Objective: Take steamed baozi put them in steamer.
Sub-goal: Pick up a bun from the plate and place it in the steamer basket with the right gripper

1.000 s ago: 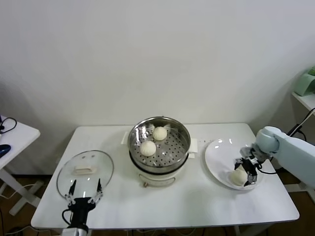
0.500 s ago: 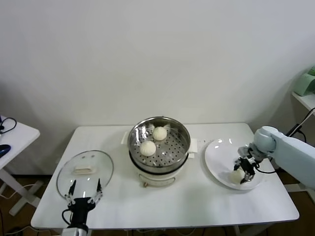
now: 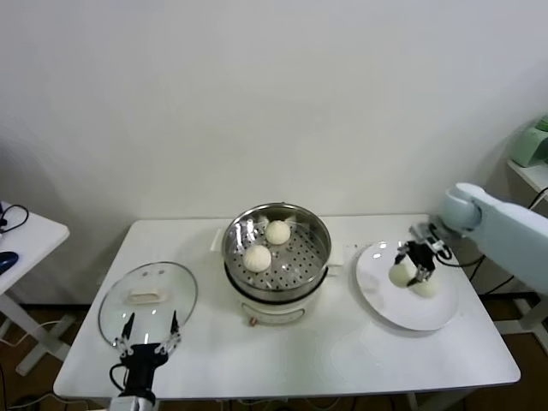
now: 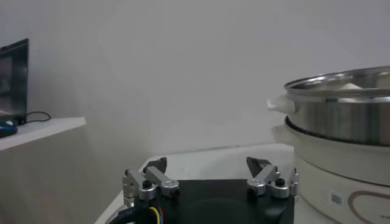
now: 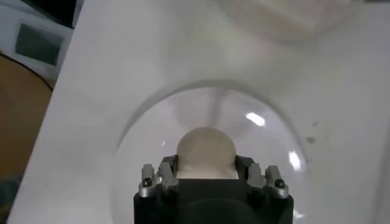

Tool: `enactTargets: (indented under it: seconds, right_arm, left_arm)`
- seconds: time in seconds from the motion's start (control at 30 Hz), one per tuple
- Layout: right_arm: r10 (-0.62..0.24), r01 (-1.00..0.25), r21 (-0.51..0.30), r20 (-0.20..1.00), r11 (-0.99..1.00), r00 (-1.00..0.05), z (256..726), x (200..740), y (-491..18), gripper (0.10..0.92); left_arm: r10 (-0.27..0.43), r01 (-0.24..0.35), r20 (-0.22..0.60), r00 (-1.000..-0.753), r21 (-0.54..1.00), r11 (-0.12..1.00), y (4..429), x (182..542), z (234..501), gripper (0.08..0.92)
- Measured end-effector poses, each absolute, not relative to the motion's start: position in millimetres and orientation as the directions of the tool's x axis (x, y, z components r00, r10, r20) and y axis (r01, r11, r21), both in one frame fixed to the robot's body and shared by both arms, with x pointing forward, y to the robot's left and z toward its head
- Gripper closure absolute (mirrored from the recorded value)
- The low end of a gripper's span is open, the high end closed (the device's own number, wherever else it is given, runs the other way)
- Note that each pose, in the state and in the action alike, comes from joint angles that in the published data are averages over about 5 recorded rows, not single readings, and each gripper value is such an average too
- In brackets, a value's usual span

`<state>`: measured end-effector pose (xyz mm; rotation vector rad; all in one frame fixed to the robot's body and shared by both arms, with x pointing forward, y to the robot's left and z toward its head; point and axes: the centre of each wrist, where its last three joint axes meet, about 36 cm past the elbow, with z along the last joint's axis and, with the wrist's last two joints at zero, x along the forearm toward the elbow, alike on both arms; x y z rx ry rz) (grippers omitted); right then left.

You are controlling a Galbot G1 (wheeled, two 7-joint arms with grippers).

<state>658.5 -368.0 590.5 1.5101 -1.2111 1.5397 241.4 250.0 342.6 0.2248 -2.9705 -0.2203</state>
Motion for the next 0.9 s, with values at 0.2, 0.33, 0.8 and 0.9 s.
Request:
enactTargets:
  seconds: [0.2,0.33,0.8,0.9]
  right_arm:
    - [-0.137,-0.794,-0.257,0.966,-0.551,-0.218,670,666,-310,0.398]
    - [-0.114,-0.658,-0.277,0.953,-0.700,-0.280,706,658,-263,0.399]
    - [-0.066,-0.120,-0.121,0.921,-0.985,-0.384,706,608,-111,0.402]
    - [-0.061,-0.035,-0.081,0.921,-0.996,-0.384,693,600,-87,0.403]
  left_arm:
    - [-0.157,-0.133,0.141,-0.978,0.162,0.978,248,240,344,0.177]
    - [-0.155,-0.131,0.144,-0.977,0.164,0.978,247,238,345,0.177]
    - [-0.158,-0.130,0.165,-0.974,0.166,0.978,245,229,342,0.177]
    - [-0.157,-0.128,0.171,-0.973,0.167,0.977,246,228,341,0.177]
